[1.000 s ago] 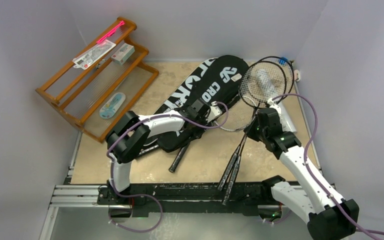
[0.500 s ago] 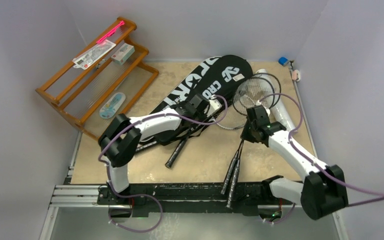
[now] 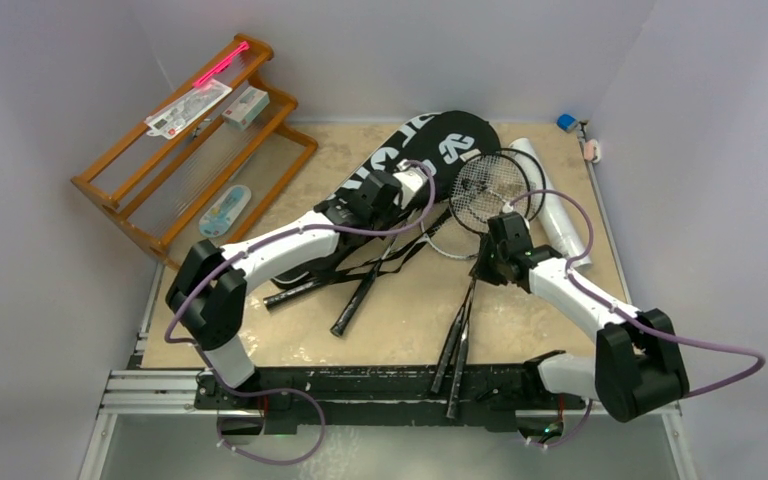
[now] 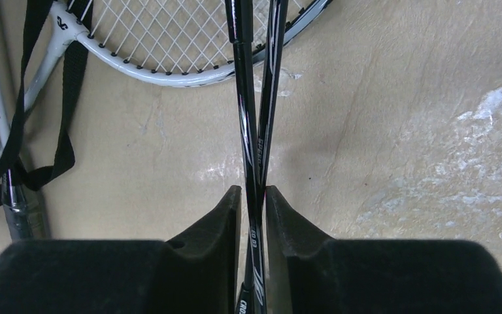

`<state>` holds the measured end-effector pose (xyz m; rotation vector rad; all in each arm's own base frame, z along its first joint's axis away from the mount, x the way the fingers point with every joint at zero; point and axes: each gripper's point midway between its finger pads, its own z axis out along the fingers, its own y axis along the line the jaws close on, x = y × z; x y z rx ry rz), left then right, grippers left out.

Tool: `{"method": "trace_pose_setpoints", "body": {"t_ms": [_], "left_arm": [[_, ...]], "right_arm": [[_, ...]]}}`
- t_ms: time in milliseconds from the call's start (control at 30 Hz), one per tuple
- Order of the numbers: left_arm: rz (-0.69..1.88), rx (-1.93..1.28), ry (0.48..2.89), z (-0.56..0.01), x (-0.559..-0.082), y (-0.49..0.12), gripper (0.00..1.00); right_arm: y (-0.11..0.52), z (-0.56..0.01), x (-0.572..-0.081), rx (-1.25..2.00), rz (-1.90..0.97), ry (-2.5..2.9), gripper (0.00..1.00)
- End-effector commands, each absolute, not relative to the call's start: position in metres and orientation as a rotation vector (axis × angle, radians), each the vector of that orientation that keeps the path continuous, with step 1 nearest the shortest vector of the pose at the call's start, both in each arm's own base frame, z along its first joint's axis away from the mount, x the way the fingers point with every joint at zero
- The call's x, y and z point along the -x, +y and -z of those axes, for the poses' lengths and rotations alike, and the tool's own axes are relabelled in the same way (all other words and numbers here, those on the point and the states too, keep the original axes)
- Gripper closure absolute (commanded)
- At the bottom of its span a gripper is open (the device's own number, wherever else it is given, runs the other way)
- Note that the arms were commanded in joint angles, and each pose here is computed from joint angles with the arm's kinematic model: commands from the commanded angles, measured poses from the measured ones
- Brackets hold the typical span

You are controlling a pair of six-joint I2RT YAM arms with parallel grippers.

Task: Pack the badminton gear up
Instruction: Pick up the racket bag from the center of the board.

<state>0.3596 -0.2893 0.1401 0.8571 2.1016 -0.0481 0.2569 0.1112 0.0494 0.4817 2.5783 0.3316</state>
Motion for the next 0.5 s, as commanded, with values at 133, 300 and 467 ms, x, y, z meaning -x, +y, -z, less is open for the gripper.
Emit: {"method": "trace_pose_setpoints", "body": {"t_ms": [133, 300, 467], "left_arm": [[0.077, -0.510, 2.095, -0.187, -0.384, -0.246, 1.00], [0.022, -0.414, 2.129, -0.186, -0.391, -0.227, 1.00], [-0.042, -0.239, 2.157, -0.193, -0.403, -0.199, 1.00]], "right_arm": [[0.107, -0.064, -0.260, -0.474, -0.325, 2.527, 0.96], [0.084, -0.080, -0.256, -0.550, -0.194, 2.473, 0.98], [0.067, -0.082, -0.256, -0.621, -0.075, 2.451, 0.97]]}}
